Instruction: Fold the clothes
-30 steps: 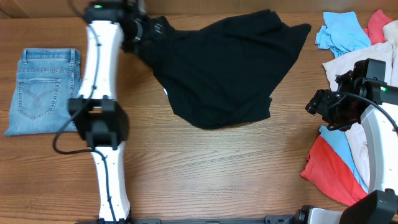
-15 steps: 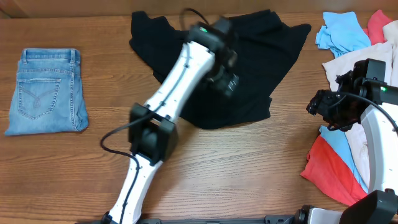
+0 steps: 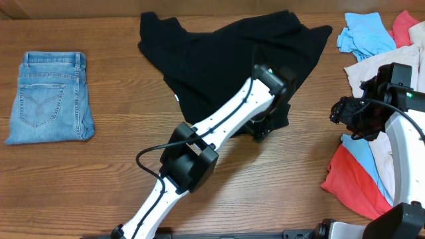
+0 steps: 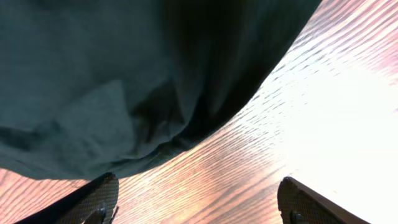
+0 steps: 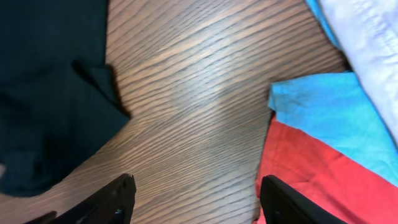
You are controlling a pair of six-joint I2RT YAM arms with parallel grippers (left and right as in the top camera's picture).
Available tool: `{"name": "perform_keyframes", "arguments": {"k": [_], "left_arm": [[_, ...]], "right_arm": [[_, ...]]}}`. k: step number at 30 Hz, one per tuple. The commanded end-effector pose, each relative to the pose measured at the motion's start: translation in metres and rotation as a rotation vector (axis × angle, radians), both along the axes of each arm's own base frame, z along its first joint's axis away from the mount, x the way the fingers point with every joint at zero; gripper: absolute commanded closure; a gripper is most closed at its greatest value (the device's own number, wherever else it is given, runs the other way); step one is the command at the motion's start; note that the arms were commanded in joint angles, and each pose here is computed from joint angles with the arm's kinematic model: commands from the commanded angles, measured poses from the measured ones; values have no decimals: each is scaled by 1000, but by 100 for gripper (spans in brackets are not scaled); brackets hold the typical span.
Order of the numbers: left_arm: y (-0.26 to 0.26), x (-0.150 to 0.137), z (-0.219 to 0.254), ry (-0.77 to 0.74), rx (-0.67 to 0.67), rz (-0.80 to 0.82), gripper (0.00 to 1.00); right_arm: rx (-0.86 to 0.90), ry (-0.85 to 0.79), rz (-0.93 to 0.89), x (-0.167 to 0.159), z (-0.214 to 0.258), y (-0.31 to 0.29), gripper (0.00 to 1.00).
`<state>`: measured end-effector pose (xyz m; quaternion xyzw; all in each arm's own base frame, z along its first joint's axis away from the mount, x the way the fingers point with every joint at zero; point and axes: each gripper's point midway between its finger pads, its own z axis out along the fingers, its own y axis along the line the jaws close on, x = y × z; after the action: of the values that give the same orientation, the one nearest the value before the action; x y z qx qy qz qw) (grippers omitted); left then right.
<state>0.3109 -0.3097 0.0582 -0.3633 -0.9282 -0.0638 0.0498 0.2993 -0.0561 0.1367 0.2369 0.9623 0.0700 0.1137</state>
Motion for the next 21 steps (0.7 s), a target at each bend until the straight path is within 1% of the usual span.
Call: {"name": "perform_keyframes", "arguments": {"k": [1, 3, 7, 8, 9, 11, 12, 13, 15, 21], "left_arm": [[11, -2, -10, -21, 63, -15, 16], [12, -3, -17, -21, 74, -19, 16], [6, 3, -30, -46, 50, -18, 16], [5, 4, -33, -52, 44, -18, 18], [4, 5, -35, -56, 40, -18, 23], [2, 5, -39, -59, 31, -18, 50], [3, 5, -41, -58, 32, -19, 65], [3, 4, -42, -55, 36, -19, 73], [7, 1, -42, -42, 50, -19, 96], [33, -17, -24, 16, 143, 50, 96]], "right_arm": [[-52, -35, -36, 3, 14, -11, 32], [-58, -32, -48, 2, 13, -13, 32], [-53, -30, -94, 1, 13, -21, 32], [-50, -29, -100, 0, 13, -23, 32], [-46, -28, -105, -1, 13, -24, 32], [-39, -30, -112, -1, 13, -25, 32], [-39, -30, -114, -1, 13, -26, 32], [-39, -30, -115, -2, 13, -26, 32], [-39, -29, -116, -2, 13, -26, 32], [-40, -29, -115, -2, 13, -26, 32]]}}
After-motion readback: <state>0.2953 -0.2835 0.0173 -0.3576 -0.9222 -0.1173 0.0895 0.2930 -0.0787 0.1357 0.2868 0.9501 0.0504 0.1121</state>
